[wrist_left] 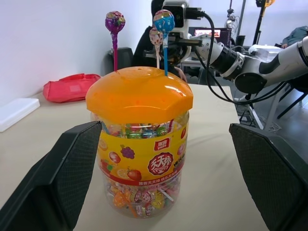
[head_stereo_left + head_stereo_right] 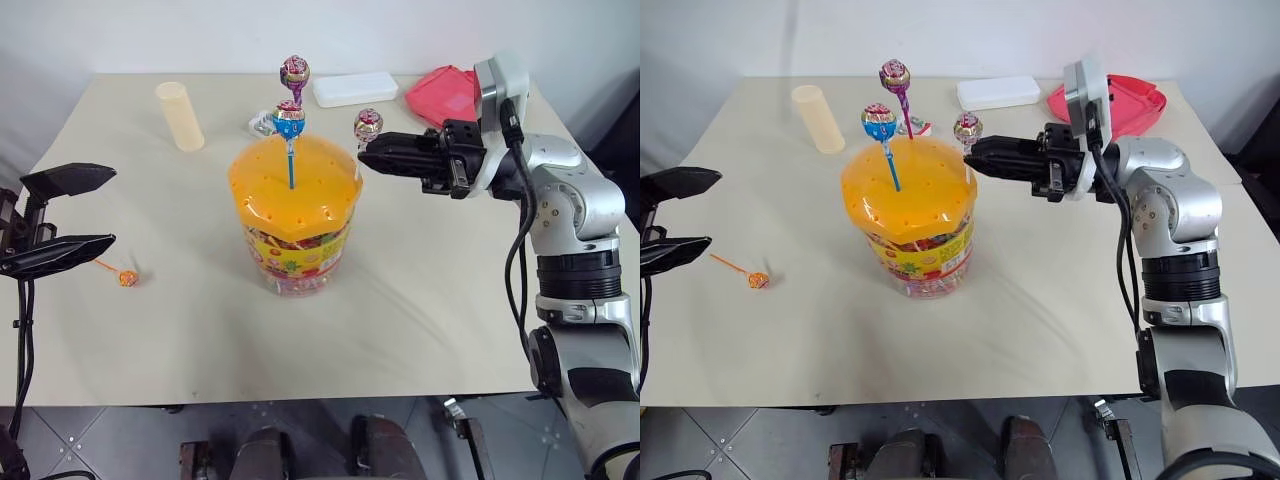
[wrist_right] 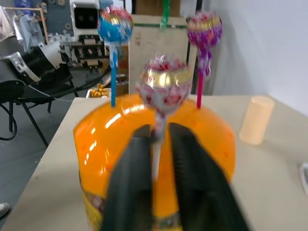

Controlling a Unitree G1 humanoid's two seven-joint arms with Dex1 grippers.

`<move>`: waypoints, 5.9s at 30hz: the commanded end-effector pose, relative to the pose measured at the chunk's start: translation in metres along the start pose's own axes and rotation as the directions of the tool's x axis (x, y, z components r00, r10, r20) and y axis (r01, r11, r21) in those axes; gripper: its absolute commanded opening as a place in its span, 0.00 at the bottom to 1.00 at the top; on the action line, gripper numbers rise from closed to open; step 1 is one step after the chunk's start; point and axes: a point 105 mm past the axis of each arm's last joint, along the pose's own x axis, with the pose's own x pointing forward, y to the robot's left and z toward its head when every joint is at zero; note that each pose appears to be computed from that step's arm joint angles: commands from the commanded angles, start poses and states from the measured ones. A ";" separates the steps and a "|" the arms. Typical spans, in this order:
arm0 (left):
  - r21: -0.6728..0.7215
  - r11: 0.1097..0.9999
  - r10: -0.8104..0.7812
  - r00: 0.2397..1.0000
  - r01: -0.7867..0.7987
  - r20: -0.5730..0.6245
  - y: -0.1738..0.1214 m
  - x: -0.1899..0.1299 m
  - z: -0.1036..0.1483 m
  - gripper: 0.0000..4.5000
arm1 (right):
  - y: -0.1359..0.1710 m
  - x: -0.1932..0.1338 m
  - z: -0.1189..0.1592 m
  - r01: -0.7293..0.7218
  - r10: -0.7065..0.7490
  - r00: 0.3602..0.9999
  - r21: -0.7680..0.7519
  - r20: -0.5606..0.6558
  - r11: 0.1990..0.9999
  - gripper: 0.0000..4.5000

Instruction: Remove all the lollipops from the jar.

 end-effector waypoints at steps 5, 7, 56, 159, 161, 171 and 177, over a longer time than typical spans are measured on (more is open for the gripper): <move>0.051 0.996 -0.072 0.997 0.072 -0.004 -0.010 -0.001 0.013 1.00 | -0.001 0.000 0.025 0.010 -0.005 0.998 -0.080 0.069 0.997 0.01; 0.048 0.996 -0.073 0.997 0.073 -0.001 -0.010 -0.001 0.013 1.00 | -0.005 -0.004 0.035 0.042 -0.033 0.996 -0.104 0.088 0.994 0.01; -0.018 0.999 -0.046 0.997 0.047 0.056 0.009 -0.007 -0.009 1.00 | 0.024 -0.170 -0.042 0.675 -0.558 0.651 0.057 -0.515 0.735 1.00; -0.026 0.996 -0.076 0.989 0.080 0.126 0.003 -0.013 0.012 1.00 | -0.001 -0.227 -0.062 0.804 -0.653 0.369 -0.125 -0.661 0.581 0.99; -0.028 0.996 -0.077 0.989 0.081 0.128 0.004 -0.012 0.011 1.00 | -0.004 -0.191 -0.023 0.737 -0.659 0.526 -0.097 -0.537 0.669 0.99; -0.021 0.995 -0.096 0.985 0.100 0.144 0.009 -0.005 0.007 1.00 | -0.003 -0.025 0.037 0.233 -0.230 0.955 -0.007 -0.188 0.972 0.99; -0.018 0.995 -0.097 0.986 0.101 0.138 0.005 -0.006 0.008 1.00 | -0.010 0.034 0.033 0.036 -0.032 0.996 0.054 -0.082 0.998 0.99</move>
